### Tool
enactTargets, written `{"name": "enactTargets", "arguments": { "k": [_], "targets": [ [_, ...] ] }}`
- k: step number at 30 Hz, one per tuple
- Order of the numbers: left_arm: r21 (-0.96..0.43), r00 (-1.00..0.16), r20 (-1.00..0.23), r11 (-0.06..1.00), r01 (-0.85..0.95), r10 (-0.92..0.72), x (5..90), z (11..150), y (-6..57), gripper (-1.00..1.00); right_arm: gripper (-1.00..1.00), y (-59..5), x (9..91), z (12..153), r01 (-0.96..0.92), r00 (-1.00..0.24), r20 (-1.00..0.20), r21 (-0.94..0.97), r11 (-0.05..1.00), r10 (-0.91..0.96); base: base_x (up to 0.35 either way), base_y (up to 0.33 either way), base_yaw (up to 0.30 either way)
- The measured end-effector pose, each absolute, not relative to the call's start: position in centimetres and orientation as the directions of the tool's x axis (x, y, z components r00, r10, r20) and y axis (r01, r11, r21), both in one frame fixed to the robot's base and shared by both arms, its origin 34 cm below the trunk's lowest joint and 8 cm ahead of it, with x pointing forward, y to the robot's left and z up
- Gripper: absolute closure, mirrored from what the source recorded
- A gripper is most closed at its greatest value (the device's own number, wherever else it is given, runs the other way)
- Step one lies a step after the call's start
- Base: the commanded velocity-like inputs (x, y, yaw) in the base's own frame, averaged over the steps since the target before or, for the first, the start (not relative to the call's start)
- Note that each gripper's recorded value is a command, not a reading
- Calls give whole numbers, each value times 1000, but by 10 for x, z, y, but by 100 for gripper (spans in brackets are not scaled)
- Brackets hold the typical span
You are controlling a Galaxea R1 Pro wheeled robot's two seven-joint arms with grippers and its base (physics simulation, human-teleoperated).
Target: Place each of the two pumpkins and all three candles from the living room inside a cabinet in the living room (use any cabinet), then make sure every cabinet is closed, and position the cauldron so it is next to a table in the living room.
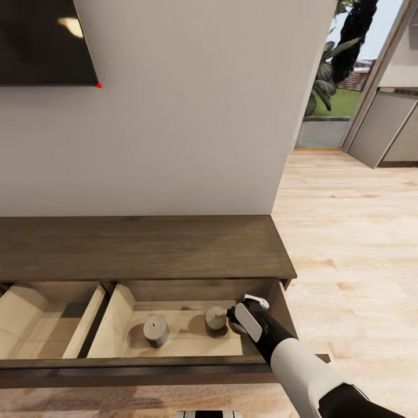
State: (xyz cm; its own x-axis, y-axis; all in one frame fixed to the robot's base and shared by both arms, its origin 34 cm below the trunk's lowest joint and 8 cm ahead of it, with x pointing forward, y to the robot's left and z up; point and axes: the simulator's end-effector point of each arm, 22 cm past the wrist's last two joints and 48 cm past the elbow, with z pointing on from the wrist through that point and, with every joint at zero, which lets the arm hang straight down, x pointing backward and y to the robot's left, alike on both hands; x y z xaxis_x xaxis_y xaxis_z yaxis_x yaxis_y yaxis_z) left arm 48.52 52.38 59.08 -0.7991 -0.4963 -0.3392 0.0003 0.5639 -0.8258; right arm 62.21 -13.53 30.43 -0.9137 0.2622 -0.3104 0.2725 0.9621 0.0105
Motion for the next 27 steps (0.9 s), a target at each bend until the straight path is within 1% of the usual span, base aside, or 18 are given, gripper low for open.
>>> {"name": "enactTargets", "arguments": {
  "k": [4,6,10,16,23,27],
  "targets": [
    [-826,-799,-339,564,0,-496,485,591,524,-100,-100,-135,625,306,269,-911,-323,9,963,257,0,0,0],
    [-826,-799,-339,564,0,-496,485,591,524,-100,-100,-136,630,308,280,-899,-348,15,960,267,0,0,0],
    [-826,-799,-339,564,0,-497,485,591,524,-100,-100,-122,642,312,269,-881,-380,90,959,283,0,0,0],
    [-826,-799,-339,564,0,-496,485,591,524,-100,-100,-118,644,313,256,-878,-391,108,961,278,0,0,0],
    [-826,-799,-339,564,0,-497,485,591,524,-100,-100,-117,644,313,254,-878,-390,110,961,277,0,0,0],
    [-826,-799,-339,564,0,-496,485,591,524,-100,-100,-116,632,307,241,-904,-339,98,965,260,0,0,0]
  ]
}}
